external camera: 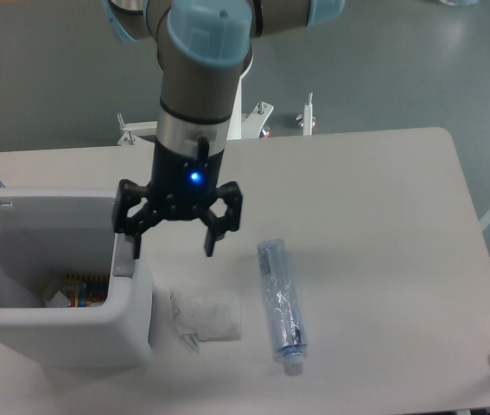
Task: Open the trash can
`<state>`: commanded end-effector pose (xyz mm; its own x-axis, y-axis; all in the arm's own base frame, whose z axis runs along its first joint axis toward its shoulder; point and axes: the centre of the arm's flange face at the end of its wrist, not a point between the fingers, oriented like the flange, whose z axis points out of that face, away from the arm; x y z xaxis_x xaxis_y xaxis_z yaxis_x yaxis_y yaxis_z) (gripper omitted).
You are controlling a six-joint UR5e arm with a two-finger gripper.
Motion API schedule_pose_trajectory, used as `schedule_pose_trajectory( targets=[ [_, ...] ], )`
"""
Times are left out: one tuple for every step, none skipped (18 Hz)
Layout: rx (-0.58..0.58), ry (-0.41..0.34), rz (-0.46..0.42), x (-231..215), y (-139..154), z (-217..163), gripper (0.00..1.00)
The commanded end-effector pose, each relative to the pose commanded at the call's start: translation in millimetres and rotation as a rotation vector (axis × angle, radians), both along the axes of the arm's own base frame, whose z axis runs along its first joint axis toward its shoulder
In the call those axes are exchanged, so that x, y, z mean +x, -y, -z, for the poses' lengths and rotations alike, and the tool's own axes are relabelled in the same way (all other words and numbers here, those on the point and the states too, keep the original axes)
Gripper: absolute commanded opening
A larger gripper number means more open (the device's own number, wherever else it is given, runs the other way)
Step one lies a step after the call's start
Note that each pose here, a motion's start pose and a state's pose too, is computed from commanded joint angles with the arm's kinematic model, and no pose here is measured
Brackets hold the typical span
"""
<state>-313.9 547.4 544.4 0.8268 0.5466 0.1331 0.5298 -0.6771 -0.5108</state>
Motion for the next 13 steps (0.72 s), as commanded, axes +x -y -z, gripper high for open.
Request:
schedule_pose_trajectory(
  targets=[
    [-0.017, -0.036, -0.026, -6, 5, -6, 1.0],
    [-0.043, -0.074, -0.062, -16, 13, -10, 1.0],
    [-0.058, -0.095, -0.084, -23, 18, -14, 1.0],
    [-0.07, -0.109, -0.089, -27, 22, -17, 1.0],
    [-0.09, -0.117, -0.07, -33, 26, -13, 1.0],
    [-0.119, -0.133, -0.033, -36, 28, -7, 1.0],
    [-0.167, -0.148, 0.004, -40, 33, 2, 1.0],
    [-0.233, -0.161, 0.039, -47, 41, 13, 1.0],
    [-0.316, -0.196, 0.109, -48, 53, 17, 1.0],
    [-0.356, -0.218, 0.16, -47, 58, 18, 1.0],
    [-0.383, -0.234, 0.204, -47, 61, 21, 1.0],
    [-0.399, -0.243, 0.232, -46, 62, 24, 1.0],
    [-0.402, -0.246, 0.236, -47, 65, 24, 1.0]
  ],
)
